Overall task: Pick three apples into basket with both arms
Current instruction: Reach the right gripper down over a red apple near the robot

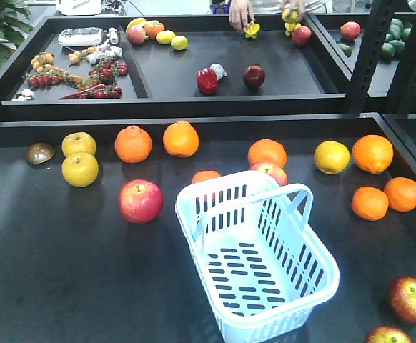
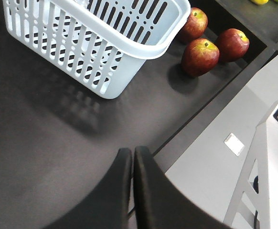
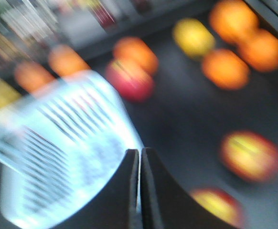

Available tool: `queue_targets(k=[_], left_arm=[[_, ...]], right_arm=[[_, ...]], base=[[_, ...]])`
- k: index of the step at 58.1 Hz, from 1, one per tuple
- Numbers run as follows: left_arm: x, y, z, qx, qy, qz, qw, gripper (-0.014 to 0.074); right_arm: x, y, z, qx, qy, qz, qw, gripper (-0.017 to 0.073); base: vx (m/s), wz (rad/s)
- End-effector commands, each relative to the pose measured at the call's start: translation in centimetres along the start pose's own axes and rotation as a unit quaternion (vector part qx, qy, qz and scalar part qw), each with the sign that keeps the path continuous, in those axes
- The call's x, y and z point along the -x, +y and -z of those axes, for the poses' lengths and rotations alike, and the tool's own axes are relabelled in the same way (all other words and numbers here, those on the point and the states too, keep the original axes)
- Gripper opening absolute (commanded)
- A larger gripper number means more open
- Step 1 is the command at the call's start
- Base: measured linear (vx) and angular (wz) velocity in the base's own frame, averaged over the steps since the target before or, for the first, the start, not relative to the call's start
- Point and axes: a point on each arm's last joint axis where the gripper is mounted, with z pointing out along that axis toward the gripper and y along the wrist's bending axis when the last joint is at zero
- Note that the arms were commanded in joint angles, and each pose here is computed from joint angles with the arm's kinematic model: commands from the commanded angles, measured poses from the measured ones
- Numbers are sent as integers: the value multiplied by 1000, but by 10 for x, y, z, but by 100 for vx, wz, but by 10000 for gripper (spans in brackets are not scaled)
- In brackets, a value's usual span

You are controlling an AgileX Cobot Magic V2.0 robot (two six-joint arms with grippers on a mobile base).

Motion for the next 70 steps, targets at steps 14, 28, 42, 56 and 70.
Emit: queue_targets(k=[14,28,42,56,70], left_arm=[[10,-3,2,-1,-26,14,1000,-6],[10,-3,2,-1,-26,14,1000,-6],[10,-3,2,-1,-26,14,1000,-6],[10,-3,2,-1,-26,14,1000,-6],[10,-3,2,-2,-25,14,1000,-6]], right_arm=[[32,-7,-48,-115,225,126,959,197],[29,-9,-101,-117,301,135,937,699],[21,-10,-124,-112,336,126,927,715],[5,-11,-160,-102,399,108,905,682],[-15,-16,-195,-105,447,91,884,669]], base=[[0,0],[0,0],[0,0],[0,0],[0,0]])
